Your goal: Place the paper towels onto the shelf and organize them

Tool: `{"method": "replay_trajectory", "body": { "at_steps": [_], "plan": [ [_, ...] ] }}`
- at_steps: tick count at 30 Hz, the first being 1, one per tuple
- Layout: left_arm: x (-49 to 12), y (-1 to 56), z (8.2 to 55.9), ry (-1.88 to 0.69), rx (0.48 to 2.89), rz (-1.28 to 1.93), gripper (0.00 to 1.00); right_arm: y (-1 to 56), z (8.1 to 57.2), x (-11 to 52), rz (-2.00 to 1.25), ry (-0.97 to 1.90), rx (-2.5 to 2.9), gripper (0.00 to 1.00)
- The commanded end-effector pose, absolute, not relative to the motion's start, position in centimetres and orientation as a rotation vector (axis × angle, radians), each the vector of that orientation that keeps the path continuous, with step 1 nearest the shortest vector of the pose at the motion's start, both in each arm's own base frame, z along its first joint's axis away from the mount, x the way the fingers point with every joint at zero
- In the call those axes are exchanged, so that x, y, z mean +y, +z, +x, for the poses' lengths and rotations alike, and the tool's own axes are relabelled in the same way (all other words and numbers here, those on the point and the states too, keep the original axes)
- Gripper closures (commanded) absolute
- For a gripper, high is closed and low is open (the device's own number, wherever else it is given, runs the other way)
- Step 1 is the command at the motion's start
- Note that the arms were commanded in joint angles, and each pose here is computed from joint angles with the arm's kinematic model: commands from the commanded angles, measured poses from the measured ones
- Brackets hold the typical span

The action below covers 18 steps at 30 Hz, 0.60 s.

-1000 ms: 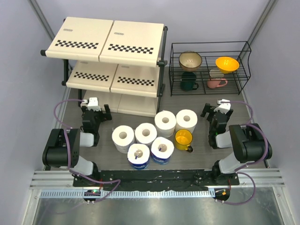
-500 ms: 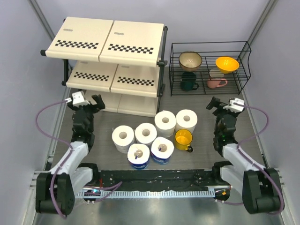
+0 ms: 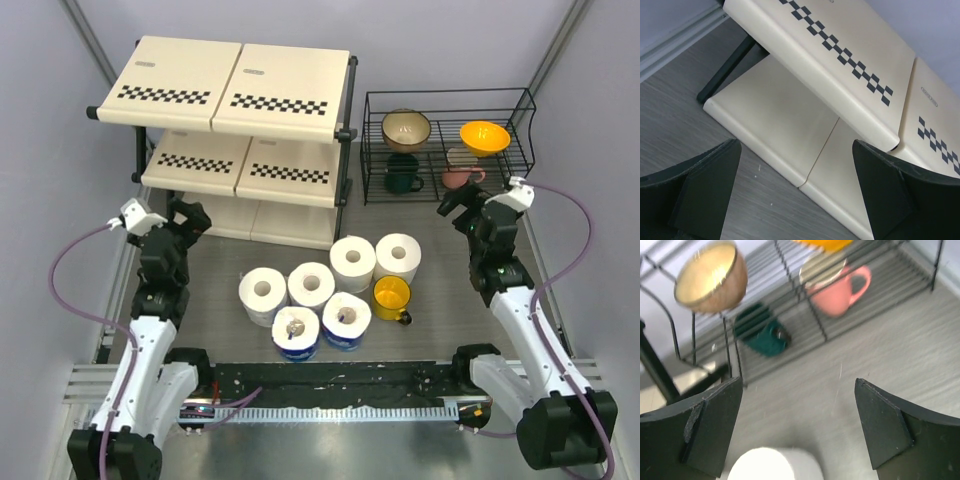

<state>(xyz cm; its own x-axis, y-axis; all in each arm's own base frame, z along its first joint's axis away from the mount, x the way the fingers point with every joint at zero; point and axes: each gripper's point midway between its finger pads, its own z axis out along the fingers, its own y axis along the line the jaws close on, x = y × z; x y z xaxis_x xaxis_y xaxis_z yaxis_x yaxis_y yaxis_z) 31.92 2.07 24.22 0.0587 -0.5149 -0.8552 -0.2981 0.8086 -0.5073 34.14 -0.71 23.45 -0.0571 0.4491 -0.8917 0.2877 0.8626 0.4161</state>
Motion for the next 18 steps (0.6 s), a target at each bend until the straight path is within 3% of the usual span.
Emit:
{"method": "replay_trajectory", "body": {
  "at_steps": [1,7,12,18],
  "plan": [
    [1.8,25.8,30.6,-0.21,1.564,-0.693,0.0,24.6,33.8,2.6,0.537,0.302,1.812,0.0],
    [-0.5,26.8,29.1,-0.294,1.632,-0.571,0.0,24.9,33.0,6.0,0.449,0.482,1.935,0.0],
    [-3.3,26.4,27.9,-0.414,1.748,-0.467,0.0,21.9,31.8,6.6,0.452,0.472,2.114,0.0],
    [-1.3,27.4,25.6,-0.27,1.75,-0.441,0.0,18.1,29.5,6.2,0.403,0.376,2.336,0.04]
  ]
}}
